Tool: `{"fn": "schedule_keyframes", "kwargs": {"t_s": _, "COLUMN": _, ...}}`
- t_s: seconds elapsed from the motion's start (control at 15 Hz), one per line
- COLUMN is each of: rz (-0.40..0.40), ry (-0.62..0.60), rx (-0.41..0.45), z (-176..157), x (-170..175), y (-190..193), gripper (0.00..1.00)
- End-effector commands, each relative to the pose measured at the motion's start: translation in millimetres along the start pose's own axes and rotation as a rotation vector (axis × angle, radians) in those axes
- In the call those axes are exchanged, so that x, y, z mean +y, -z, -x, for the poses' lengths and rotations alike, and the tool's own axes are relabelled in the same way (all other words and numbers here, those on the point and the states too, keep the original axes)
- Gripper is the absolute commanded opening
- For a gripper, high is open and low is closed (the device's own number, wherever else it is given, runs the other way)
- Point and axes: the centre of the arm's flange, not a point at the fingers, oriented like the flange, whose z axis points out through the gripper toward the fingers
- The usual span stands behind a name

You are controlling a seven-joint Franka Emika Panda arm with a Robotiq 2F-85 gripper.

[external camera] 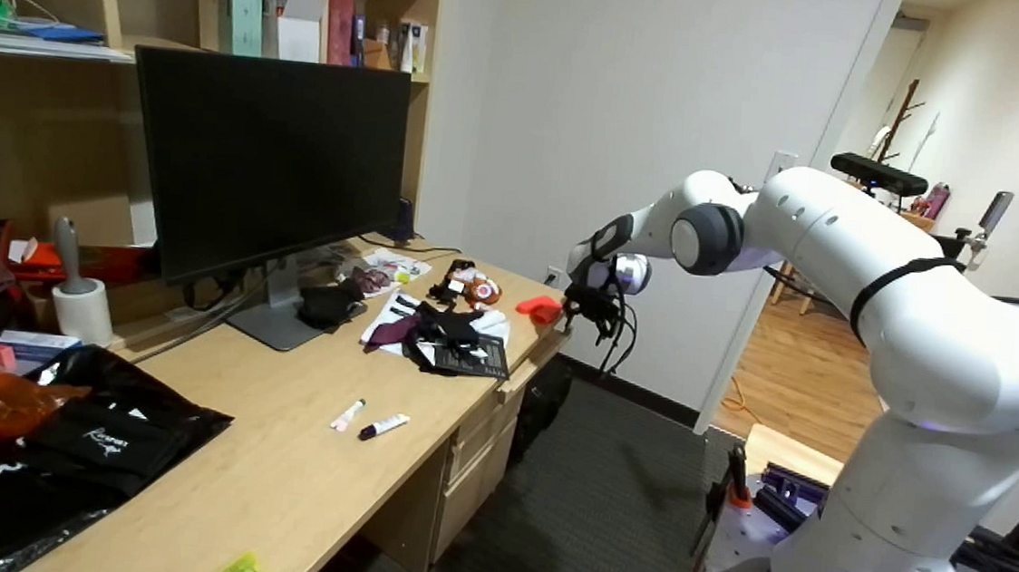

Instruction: Open the top drawer fully

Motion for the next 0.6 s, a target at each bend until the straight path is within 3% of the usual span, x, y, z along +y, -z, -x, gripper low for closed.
{"fn": "schedule_keyframes", "kwargs": {"t_s": 0.0, "rz": 0.062, "ry": -0.018, "rx": -0.046, "z": -10, "x": 22, "y": -4, "gripper": 1.0}}
{"fn": "schedule_keyframes", "kwargs": {"t_s": 0.33, "rz": 0.17, "ry": -0.1, "rx": -0.125, "z": -39, "x": 82, "y": 13, "gripper": 1.0}}
{"fn": "schedule_keyframes", "kwargs": {"t_s": 0.53, "rz": 0.109, "ry": -0.124, "rx": -0.163, "z": -53, "x": 94, "y": 33, "gripper": 1.0}}
